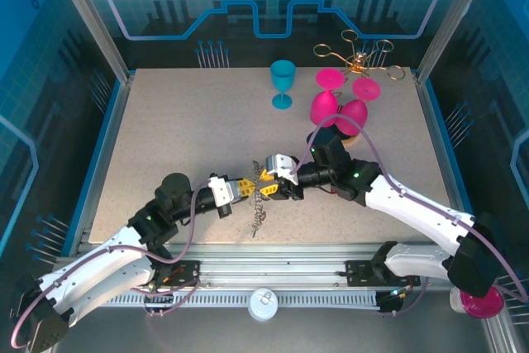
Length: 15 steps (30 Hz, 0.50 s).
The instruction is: Put the keys on the keyring
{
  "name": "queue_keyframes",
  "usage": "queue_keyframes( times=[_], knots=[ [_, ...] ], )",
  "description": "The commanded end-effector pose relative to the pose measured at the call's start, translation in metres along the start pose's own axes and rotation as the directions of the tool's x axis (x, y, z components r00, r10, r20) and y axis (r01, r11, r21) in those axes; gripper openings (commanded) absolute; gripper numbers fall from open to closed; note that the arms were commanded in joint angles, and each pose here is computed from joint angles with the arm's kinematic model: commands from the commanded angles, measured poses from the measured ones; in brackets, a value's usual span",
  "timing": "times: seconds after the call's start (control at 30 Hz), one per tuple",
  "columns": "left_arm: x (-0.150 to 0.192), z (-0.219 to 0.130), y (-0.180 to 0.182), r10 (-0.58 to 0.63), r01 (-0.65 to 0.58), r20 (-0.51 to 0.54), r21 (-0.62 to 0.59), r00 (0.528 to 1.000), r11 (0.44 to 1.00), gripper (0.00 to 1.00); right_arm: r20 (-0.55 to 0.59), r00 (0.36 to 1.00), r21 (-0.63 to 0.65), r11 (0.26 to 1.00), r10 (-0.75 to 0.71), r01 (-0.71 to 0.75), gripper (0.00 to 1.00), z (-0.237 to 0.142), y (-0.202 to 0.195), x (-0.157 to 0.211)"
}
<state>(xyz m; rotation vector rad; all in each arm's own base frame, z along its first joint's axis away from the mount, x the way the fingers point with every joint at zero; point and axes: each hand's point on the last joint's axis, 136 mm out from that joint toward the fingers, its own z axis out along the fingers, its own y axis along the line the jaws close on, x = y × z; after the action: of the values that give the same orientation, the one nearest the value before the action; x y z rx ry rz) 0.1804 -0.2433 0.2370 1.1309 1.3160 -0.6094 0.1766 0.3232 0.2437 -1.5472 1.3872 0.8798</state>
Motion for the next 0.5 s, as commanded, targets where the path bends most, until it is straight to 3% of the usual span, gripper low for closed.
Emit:
queue_keyframes(
  times=[0.0, 0.47],
  knots=[
    [-0.010, 0.000, 0.001, 0.014, -0.014, 0.053, 0.003, 0.998, 1.000, 0.00, 0.045, 0.998, 0.017, 0.999, -0.038, 0.038, 0.32, -0.005, -0.003, -0.009],
    [-0.014, 0.001, 0.000, 0.011, -0.012, 0.073, 0.015, 0.997, 1.000, 0.00, 0.018, 0.999, -0.022, 0.999, -0.044, 0.044, 0.26, 0.008, 0.000, 0.000]
  ],
)
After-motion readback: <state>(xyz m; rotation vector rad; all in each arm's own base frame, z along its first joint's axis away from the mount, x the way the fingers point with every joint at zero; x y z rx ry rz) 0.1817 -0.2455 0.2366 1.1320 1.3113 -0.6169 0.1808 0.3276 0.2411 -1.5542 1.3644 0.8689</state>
